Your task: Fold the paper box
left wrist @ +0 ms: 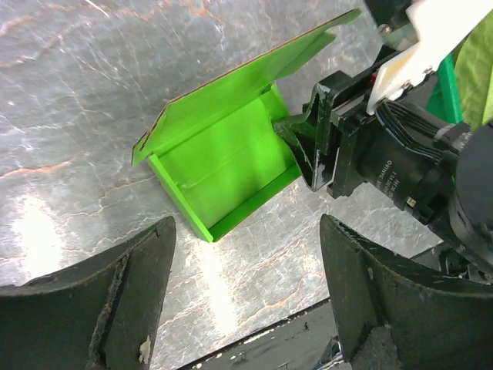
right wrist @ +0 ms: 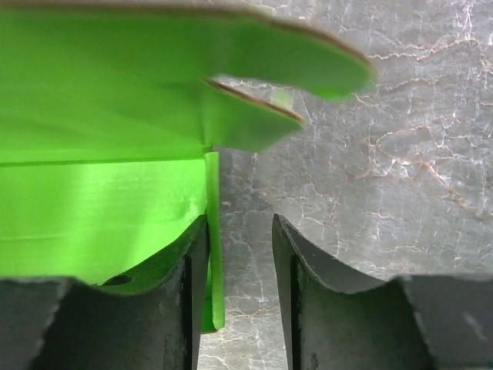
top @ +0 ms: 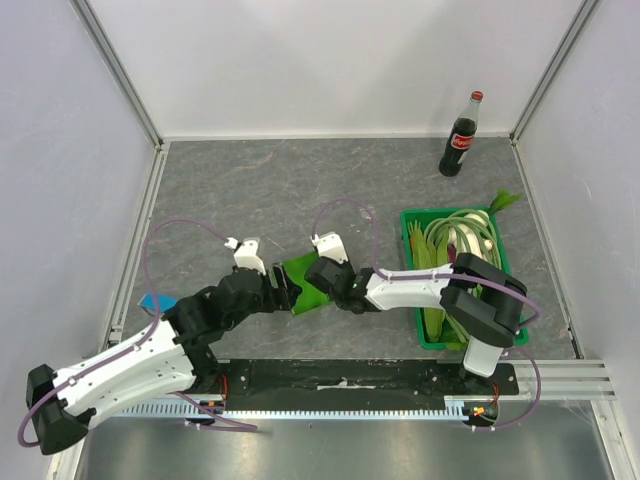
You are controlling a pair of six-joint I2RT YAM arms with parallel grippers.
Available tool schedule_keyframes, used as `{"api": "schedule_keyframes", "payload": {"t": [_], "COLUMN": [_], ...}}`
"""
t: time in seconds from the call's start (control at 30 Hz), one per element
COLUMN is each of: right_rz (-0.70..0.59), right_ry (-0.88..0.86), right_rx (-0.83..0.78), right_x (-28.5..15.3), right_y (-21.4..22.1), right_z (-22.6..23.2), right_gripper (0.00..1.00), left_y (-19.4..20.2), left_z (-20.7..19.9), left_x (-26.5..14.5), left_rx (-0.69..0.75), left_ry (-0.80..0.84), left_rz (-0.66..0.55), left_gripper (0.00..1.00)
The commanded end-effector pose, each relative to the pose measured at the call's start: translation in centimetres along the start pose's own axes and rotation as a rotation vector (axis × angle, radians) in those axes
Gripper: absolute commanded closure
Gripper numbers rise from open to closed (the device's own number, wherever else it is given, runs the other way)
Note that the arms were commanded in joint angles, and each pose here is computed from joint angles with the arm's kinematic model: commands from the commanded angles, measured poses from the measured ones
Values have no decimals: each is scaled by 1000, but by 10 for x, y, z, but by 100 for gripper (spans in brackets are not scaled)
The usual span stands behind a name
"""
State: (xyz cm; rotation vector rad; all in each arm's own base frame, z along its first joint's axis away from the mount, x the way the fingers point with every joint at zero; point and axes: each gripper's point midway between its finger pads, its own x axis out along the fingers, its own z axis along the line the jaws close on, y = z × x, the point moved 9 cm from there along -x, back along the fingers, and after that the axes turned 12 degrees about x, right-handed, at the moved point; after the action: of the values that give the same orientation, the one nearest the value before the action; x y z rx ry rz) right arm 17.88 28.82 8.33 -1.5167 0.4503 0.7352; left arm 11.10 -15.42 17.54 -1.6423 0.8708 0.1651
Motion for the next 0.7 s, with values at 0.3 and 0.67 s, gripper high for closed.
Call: {"api": "schedule_keyframes", "payload": {"t": [0.3,0.67], "right_rz": [26,-139], "right_ry": [-242,-120], "right_rx": [-63,175], "right_x": [-61,-79], "right_y": [-54,-146], "right_z": [-1,-92], "right_gripper": [35,21], "left_y": [-31,-46], "left_z": [14,18], "left_x": [-36,-64], "left_rx": [13,60], "left_ry": [-71,-9], "left_rz": [-93,-207], "left_gripper": [19,18]}}
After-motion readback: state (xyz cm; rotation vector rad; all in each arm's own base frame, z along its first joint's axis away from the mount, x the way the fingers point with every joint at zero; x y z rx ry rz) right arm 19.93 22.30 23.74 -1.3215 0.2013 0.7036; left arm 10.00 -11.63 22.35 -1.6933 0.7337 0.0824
